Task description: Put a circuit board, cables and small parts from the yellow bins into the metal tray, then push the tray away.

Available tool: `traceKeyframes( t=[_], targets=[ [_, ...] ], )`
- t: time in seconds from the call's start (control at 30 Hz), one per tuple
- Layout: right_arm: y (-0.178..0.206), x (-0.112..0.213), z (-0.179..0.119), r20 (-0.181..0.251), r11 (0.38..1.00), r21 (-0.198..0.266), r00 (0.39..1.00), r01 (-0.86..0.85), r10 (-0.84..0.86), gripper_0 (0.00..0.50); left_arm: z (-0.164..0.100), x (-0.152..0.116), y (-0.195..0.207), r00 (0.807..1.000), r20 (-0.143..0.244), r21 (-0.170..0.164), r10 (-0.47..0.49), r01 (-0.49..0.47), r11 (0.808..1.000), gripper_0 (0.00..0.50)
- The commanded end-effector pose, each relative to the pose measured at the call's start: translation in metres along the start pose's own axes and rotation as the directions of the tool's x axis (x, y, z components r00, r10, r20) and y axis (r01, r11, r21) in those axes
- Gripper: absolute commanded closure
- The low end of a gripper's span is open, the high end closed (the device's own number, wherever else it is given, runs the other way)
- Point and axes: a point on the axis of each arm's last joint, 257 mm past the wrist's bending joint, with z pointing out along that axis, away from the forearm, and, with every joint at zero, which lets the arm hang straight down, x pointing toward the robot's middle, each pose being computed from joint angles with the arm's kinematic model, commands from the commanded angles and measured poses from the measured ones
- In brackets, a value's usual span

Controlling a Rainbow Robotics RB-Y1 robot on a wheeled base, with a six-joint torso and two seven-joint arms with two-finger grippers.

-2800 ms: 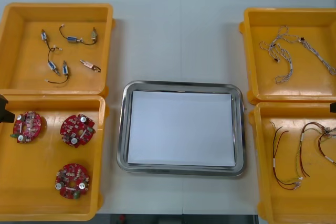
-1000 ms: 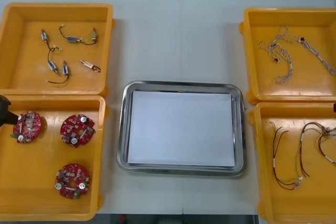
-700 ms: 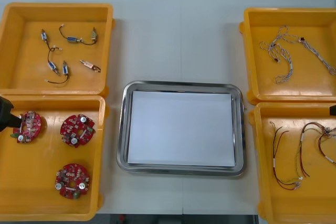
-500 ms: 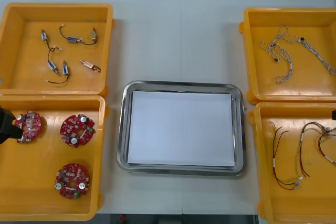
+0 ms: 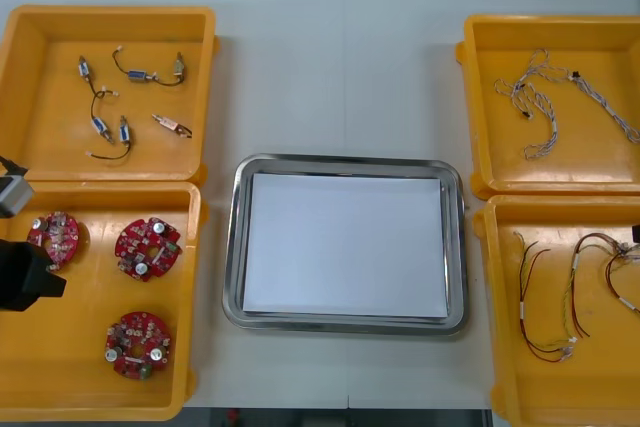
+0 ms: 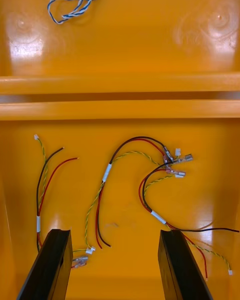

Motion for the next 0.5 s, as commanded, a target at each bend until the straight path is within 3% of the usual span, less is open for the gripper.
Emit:
traceKeyframes(
  t=[0.03, 0.5],
  targets=[
    [-0.017, 0.009, -0.008, 0.013, 0.995, 0.044, 0.996, 0.086, -0.086, 0.0, 0.007, 0.023, -0.002, 0.999, -0.042, -0.013, 0.009, -0.009, 1.0, 0.0],
    [-0.031, 0.036, 0.002, 0.0, 0.962, 0.054, 0.964, 0.266, -0.267, 0.0, 0.028, 0.041, -0.009, 0.997, -0.072, -0.005, 0.035, -0.035, 0.999, 0.0]
  ],
)
